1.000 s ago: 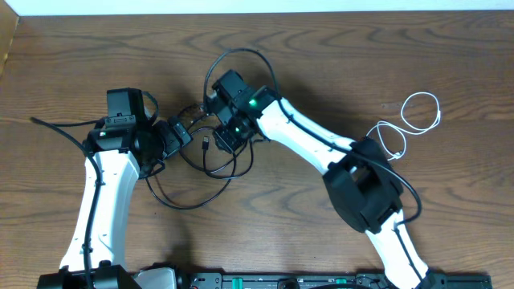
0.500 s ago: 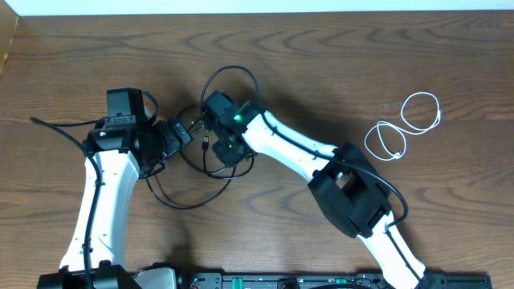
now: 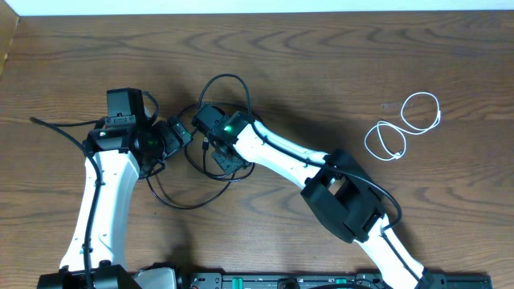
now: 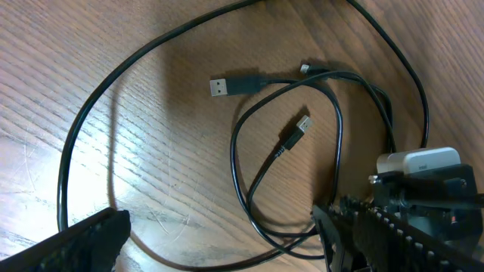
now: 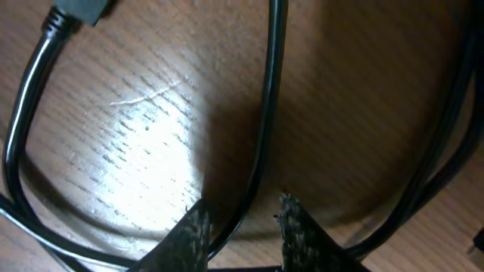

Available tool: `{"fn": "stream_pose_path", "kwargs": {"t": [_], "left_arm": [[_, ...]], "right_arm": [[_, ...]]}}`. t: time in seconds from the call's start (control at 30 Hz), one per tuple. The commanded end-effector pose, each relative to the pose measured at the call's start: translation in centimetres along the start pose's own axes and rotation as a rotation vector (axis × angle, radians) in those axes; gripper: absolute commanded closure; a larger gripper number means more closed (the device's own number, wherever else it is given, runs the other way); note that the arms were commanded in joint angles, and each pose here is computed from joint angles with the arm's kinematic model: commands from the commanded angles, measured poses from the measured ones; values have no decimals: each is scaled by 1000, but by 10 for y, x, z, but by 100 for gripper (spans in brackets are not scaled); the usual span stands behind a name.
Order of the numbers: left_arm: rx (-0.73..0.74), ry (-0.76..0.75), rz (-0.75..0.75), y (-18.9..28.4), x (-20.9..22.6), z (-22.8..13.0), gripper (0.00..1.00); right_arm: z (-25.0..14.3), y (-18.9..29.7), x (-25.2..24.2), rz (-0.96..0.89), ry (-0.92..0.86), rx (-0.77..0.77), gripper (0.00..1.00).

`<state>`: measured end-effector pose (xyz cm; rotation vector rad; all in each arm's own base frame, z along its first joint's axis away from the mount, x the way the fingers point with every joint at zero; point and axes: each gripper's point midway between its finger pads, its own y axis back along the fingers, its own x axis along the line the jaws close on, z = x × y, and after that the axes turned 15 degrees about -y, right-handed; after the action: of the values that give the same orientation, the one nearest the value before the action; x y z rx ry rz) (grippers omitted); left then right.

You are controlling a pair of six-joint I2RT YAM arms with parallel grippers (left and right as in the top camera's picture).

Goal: Untangle cables

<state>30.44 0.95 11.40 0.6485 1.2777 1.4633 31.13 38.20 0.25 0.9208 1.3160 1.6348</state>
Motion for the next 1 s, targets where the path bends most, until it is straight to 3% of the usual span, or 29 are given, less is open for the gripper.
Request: {"fn": "stream_pose_path", "kwargs": {"t": [0.0, 0.17, 0.23, 0.3, 0.43, 0.67, 0.97], "left_arm": [[-10, -11, 12, 2, 1, 3, 1], [-10, -11, 12, 2, 1, 3, 1], [-10, -11, 12, 2, 1, 3, 1], [-10, -11, 12, 2, 1, 3, 1], [-10, -12, 11, 2, 1, 3, 1], [-10, -11, 12, 2, 1, 3, 1], [-10, -11, 12, 2, 1, 3, 1]], "right_arm": [[-9, -14, -6, -25, -52, 30, 71], [-12, -17, -8, -24, -86, 41, 72], [-12, -17, -9, -20, -90, 44, 81], [-11, -18, -10, -9, -96, 49, 99], [-6, -15, -8, 75, -102, 73, 99], [21, 27, 4, 448, -50, 91, 99], [69, 99, -25, 601, -48, -95, 99]]}}
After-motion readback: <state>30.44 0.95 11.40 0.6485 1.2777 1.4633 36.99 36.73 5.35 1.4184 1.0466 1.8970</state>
